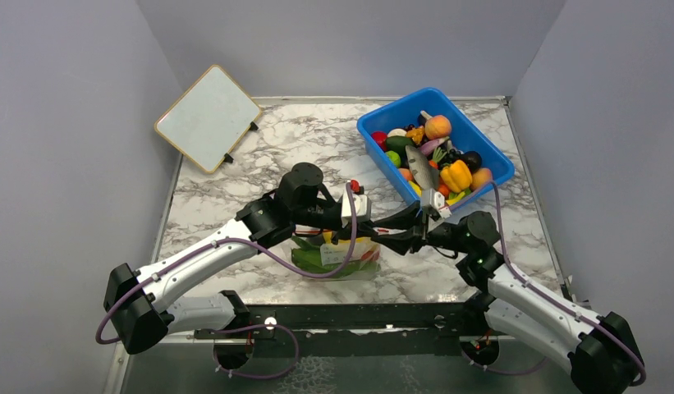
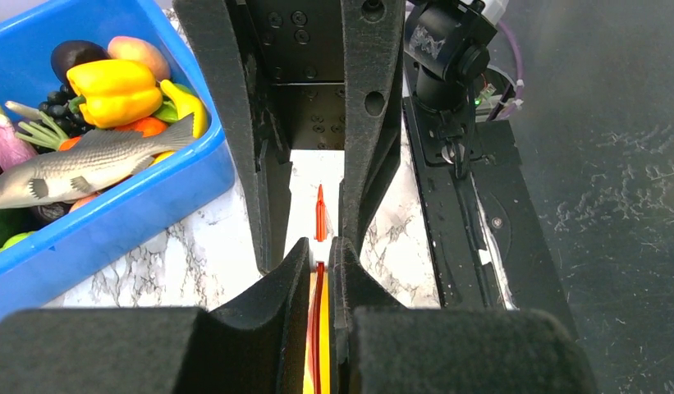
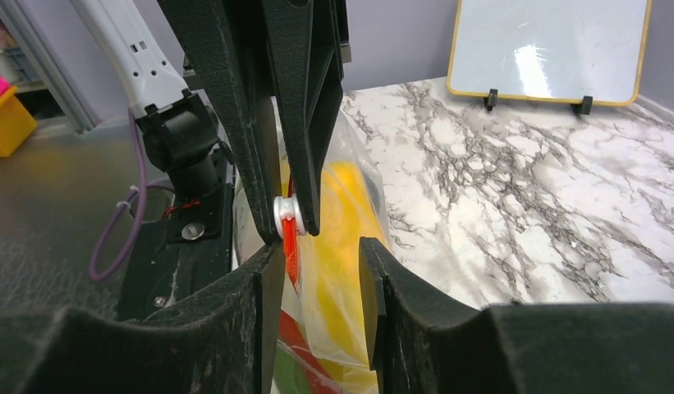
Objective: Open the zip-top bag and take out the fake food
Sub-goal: Unzip the zipper food storage bag at the center of the board.
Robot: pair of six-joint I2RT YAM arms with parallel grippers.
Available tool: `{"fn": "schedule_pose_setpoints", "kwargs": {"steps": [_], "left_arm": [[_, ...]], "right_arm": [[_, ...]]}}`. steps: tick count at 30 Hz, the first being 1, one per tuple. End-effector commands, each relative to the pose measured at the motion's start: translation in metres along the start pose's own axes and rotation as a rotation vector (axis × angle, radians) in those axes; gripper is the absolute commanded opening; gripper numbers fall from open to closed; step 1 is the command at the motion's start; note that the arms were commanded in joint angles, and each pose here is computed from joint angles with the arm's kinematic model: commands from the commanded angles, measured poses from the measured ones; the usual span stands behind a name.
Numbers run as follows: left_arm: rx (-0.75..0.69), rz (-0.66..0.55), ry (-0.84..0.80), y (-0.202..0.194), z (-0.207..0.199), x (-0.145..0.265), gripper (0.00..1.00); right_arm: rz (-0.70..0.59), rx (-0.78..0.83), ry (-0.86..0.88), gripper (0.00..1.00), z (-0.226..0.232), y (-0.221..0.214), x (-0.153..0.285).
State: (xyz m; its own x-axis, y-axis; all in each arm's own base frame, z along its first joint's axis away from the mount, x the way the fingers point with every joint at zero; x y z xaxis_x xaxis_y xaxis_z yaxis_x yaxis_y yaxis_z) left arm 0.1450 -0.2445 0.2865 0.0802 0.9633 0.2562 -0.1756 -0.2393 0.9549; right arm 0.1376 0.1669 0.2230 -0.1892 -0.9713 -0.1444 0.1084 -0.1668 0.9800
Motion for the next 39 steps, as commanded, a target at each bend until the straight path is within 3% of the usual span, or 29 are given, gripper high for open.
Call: {"fn": "schedule_pose_setpoints", "kwargs": {"steps": [1, 10, 19, 24, 39], "left_arm": [[-0.009, -0.020, -0.006, 0.005, -0.001, 0.001, 0.00], [0.003, 0.005, 0.001, 0.002, -0.001, 0.002, 0.00], [0.009, 0.012, -0.001, 0.001, -0.001, 0.001, 0.00], [0.014, 0.024, 0.006, 0.000, 0.000, 0.001, 0.00], [0.005, 0.161, 0.095, -0.020, -0.010, 0.020, 0.00]], "right_arm": [[0.055, 0.064, 0.000, 0.39, -0.003, 0.004, -0.001], [0.060, 0.085, 0.014, 0.25, -0.003, 0.014, -0.004], [0.100, 0.101, 0.007, 0.20, -0.003, 0.019, -0.002], [0.097, 0.116, 0.009, 0.01, -0.002, 0.022, -0.002], [0.084, 0.124, -0.164, 0.01, -0.006, 0.018, 0.010]]}}
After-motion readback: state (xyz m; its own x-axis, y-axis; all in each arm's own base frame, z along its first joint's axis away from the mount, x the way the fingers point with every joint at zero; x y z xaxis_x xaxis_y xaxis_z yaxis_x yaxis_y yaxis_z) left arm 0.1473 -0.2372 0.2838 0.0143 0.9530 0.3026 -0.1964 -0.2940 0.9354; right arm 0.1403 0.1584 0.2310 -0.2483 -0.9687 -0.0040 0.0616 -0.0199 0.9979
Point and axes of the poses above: each gripper's point midway between its finger pads, its own x axis back along the fingers, its own z axis along the line the jaws close on, y = z × x, the point moved 10 cm from there along x, back along the fingers, and after that the axes turned 5 degrees about -x, right-handed, at the moved point
